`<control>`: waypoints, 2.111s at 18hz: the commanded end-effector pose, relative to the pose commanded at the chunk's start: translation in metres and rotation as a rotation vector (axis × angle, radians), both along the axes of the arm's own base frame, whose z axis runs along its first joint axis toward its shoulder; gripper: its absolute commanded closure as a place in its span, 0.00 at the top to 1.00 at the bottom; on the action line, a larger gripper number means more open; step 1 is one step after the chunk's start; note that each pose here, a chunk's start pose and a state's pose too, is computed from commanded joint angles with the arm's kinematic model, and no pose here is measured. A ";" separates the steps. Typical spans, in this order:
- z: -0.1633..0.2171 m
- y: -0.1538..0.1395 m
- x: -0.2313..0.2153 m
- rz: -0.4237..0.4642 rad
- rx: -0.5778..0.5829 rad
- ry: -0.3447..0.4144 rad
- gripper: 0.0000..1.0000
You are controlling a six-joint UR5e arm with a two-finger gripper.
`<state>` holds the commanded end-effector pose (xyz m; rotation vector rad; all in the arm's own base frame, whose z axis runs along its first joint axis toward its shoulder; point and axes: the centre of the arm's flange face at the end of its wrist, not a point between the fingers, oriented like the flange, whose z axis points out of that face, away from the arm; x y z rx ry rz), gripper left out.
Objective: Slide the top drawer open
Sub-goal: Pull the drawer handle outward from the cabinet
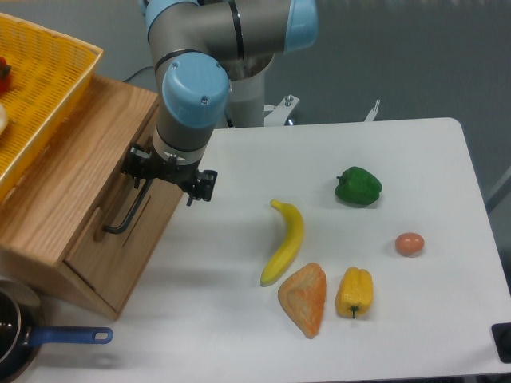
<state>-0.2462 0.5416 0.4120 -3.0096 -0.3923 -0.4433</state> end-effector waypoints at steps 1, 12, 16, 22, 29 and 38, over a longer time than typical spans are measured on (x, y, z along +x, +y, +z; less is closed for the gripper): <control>-0.001 0.000 0.000 -0.001 0.000 0.000 1.00; 0.004 -0.005 -0.014 0.013 0.000 0.017 1.00; 0.004 -0.007 -0.020 0.020 -0.002 0.022 1.00; 0.007 -0.011 -0.033 0.034 -0.005 0.041 1.00; 0.008 -0.019 -0.052 0.038 0.014 0.067 1.00; 0.012 -0.026 -0.070 0.033 0.011 0.103 1.00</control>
